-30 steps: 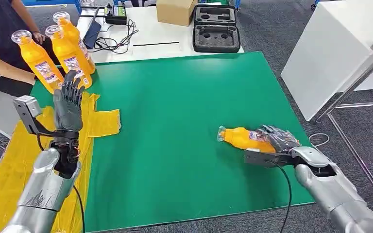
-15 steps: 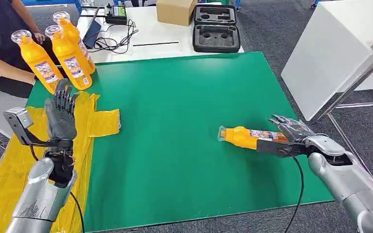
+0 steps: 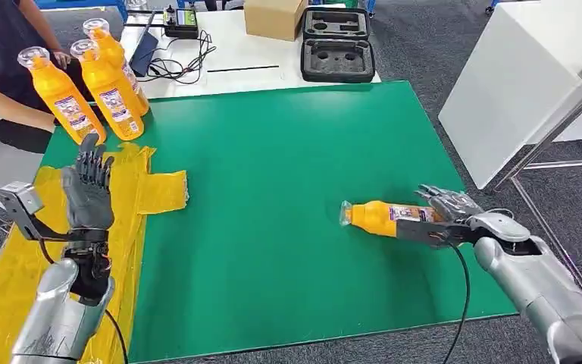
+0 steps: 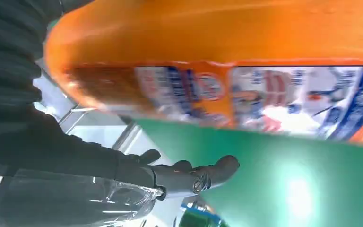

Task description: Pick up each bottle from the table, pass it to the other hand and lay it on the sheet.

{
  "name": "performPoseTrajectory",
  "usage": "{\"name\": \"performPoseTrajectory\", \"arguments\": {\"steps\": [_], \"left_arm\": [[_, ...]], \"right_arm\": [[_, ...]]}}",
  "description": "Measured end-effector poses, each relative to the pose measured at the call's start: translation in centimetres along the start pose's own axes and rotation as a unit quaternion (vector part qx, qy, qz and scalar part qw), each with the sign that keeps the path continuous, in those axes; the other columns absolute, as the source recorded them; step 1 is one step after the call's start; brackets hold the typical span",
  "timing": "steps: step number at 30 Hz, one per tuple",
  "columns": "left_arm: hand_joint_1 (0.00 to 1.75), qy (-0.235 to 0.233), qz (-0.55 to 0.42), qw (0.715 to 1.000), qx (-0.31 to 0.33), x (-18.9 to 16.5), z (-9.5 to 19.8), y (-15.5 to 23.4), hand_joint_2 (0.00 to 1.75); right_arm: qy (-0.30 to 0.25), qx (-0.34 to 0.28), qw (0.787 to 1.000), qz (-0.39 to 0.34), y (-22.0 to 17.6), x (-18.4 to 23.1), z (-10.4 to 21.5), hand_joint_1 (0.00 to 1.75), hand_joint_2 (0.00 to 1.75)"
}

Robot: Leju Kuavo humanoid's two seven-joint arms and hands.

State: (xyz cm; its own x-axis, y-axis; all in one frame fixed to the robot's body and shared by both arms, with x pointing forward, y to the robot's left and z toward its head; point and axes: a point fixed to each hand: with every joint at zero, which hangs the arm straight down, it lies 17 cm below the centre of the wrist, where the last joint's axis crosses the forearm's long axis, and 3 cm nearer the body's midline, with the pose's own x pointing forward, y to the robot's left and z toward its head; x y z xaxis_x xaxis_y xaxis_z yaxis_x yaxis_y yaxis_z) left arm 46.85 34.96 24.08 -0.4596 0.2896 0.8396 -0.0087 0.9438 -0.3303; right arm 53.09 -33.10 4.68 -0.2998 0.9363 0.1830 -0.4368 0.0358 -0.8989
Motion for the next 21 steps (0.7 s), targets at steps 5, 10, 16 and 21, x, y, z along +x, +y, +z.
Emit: {"name": "performPoseTrajectory", "arguments": {"steps": [5,10,16,21], "left_arm": [[0.00,-0.002,0.000,1.000,-0.001,0.3,-0.1,-0.2,0.00],[0.00,-0.001,0.000,1.000,-0.001,0.3,-0.1,-0.2,0.00],[0.00,0.001,0.000,1.000,-0.001,0.2,-0.1,-0.2,0.00],[0.00,-0.003,-0.001,1.000,-0.006,0.6,-1.2,-0.7,0.00]], "right_arm": [[-0.001,0.023,1.000,-0.010,2.5,0.9,-0.5,0.00,1.75],[-0.001,0.029,1.000,-0.012,3.1,1.2,-0.7,0.00,1.75],[0.001,0.036,0.999,-0.016,3.8,1.2,-0.7,1.57,1.75],[0.013,0.045,0.999,-0.019,4.9,0.8,-0.6,1.75,1.75]]}}
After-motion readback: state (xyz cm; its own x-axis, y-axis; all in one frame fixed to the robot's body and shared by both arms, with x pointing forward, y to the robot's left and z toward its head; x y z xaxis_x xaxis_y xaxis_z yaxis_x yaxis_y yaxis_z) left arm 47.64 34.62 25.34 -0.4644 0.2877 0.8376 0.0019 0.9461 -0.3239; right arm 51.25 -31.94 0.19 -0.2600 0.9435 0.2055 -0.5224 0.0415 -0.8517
